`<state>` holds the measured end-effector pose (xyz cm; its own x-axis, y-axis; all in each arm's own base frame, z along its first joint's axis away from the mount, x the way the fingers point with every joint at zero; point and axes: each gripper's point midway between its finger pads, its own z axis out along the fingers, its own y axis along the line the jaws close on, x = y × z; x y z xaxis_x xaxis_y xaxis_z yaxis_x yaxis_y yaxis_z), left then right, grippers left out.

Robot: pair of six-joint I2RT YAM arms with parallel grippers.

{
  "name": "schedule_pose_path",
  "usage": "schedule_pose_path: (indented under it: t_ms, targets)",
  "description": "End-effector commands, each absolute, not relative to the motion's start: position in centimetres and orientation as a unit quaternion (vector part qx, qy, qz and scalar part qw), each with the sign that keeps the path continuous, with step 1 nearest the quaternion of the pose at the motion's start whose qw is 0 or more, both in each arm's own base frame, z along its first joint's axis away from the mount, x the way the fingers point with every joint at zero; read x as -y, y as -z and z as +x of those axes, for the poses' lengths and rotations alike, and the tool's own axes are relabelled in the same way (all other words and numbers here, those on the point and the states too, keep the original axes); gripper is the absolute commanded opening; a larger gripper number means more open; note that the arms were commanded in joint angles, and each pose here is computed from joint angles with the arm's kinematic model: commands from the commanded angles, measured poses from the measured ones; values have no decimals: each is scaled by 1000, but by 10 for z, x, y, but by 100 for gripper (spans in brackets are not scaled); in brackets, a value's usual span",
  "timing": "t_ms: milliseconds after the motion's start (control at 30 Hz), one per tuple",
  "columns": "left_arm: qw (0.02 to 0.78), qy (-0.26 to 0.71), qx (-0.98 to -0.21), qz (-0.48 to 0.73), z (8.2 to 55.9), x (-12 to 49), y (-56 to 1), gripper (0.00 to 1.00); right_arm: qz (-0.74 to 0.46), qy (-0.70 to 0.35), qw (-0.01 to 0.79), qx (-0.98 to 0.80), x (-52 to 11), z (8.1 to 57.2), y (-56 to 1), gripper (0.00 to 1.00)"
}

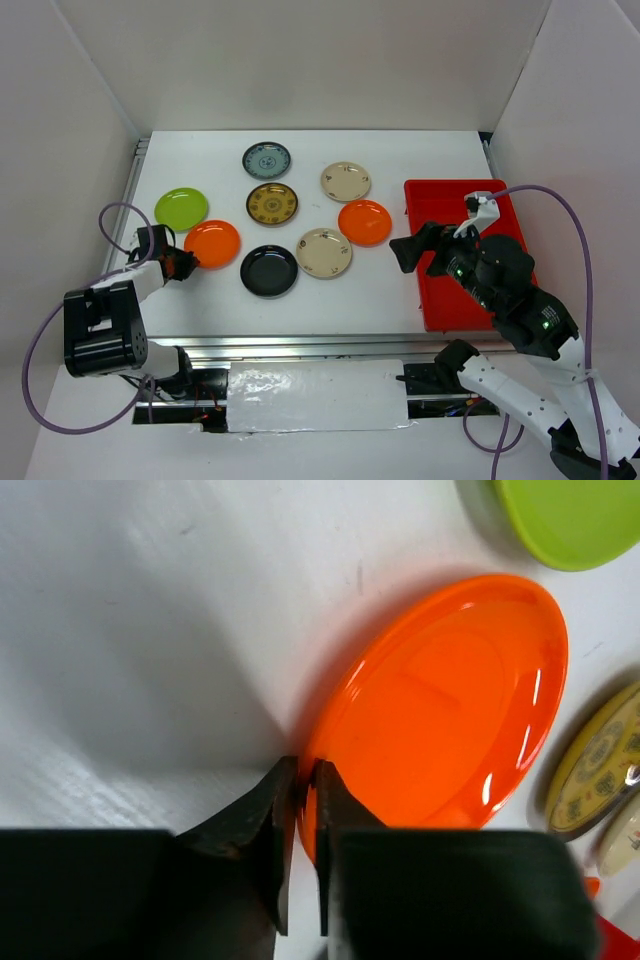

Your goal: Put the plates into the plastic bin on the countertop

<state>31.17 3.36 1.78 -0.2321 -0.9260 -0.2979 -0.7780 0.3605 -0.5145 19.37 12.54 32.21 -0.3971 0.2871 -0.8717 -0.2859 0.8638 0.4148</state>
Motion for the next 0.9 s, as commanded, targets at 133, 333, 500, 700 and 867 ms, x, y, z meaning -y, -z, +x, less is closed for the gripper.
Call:
schedule_pose_path:
  t_ms: [133, 333, 500, 700, 867]
  targets:
    - [247, 104, -788, -555, 292, -31, -3, 0, 1, -275, 569, -775, -131, 201, -335, 100]
    - [365, 84, -754, -540, 284, -37, -92, 0, 1, -283, 559, -780, -143, 212, -328, 100]
    - [466, 139, -746, -456, 294, -9, -185, 0, -21, -348, 527, -775, -184, 230, -320, 100]
    - [463, 247, -797, -299, 305, 70, -219, 0, -39, -460, 471, -752, -244, 258, -325, 100]
    - [406, 349, -830, -157, 310, 151, -236, 0, -58, -481, 419, -768, -292, 303, -300, 100]
